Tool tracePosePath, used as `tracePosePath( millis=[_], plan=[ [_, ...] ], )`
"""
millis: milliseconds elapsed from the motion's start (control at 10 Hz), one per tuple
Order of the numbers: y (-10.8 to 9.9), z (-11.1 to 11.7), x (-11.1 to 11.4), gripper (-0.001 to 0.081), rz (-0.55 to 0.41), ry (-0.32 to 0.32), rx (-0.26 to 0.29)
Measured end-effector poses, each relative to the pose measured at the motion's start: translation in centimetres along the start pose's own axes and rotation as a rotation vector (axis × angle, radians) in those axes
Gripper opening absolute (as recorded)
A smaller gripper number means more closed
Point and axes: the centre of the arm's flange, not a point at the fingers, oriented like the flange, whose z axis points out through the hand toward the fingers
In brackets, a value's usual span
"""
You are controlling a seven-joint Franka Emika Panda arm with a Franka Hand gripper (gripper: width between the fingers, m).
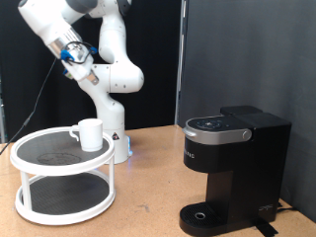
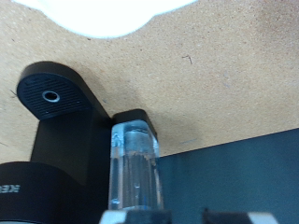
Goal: Make a cup of coffee with the keurig machine
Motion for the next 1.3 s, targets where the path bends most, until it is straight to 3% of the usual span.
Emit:
tracePosePath(
  millis=[700, 900, 1300],
  plan=[
    [-3.1, -4.0, 7.6, 0.0, 0.064, -0.119, 0.082],
    [-4.2, -3.6, 8.0, 0.0, 0.085, -0.135, 0.119],
    [-6.5, -1.2, 7.9, 0.0, 0.119, -0.132, 0.138]
  ],
)
